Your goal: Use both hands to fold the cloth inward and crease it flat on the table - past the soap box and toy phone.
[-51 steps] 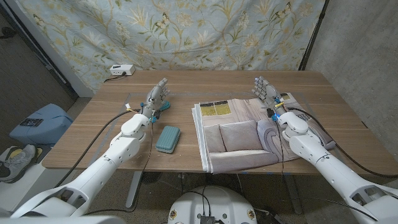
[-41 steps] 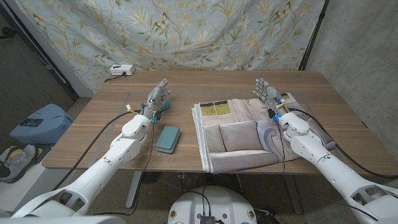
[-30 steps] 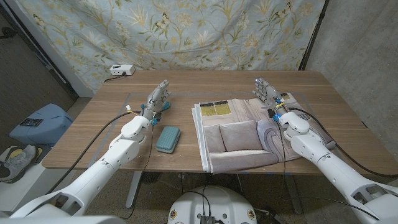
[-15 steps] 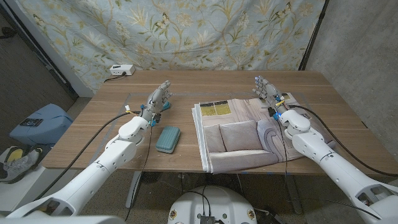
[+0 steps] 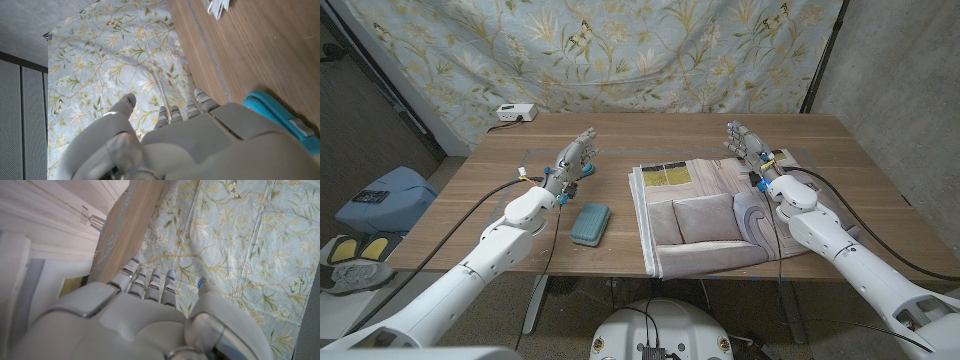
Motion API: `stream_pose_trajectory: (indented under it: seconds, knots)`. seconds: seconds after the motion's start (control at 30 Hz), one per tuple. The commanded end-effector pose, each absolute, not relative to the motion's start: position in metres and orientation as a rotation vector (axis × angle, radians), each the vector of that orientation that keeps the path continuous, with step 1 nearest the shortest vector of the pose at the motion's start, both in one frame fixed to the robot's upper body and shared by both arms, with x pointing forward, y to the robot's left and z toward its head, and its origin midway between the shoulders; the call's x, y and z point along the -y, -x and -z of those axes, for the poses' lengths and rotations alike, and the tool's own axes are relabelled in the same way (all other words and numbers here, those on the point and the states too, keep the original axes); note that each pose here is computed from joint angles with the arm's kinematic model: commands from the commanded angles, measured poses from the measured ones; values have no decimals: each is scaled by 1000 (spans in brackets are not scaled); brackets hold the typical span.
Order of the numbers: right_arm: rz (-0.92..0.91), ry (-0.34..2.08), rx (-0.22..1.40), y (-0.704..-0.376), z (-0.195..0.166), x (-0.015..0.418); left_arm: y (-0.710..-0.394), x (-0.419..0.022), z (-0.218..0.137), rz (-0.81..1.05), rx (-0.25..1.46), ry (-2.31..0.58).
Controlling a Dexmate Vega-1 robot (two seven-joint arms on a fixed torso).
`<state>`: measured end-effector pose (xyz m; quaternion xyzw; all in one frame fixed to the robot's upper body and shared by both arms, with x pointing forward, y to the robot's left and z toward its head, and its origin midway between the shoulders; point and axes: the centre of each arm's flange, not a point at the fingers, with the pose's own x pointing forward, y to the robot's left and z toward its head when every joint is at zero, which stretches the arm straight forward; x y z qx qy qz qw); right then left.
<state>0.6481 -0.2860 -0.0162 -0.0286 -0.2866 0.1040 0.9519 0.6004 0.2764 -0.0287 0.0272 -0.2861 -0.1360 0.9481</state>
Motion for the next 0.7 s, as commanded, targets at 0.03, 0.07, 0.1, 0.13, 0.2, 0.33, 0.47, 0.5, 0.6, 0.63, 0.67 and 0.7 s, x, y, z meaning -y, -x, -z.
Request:
stream_pose_trajectory:
  seconds: [0.03,0.07,0.1,0.13,0.2,0.33,0.47,0.5,0.6,0.63,0.67,0.7]
  knots:
    - [-220,53,603,-657,12,282,-585,-270,31,284,600,-119]
    - [-225,58,607,-658,11,282,-585,-270,32,283,597,-115]
    - [-225,57,606,-658,11,281,-585,-270,33,283,598,-115]
    - [-228,64,609,-658,10,281,-585,-270,34,280,599,-122]
    - [-229,63,608,-658,9,280,-583,-270,34,271,601,-143]
    - [-228,70,609,-656,6,279,-577,-265,33,274,600,-225]
    - [-229,80,614,-655,4,280,-574,-261,39,290,584,-271]
    - [-226,78,613,-654,3,280,-572,-260,40,295,582,-283]
    - [-228,85,615,-654,1,280,-569,-255,42,305,582,-324]
    - [-227,84,614,-654,0,280,-567,-253,42,313,584,-340]
    - [-228,88,616,-654,-1,280,-566,-252,42,316,586,-352]
    - [-231,97,620,-654,-1,281,-564,-250,43,324,589,-363]
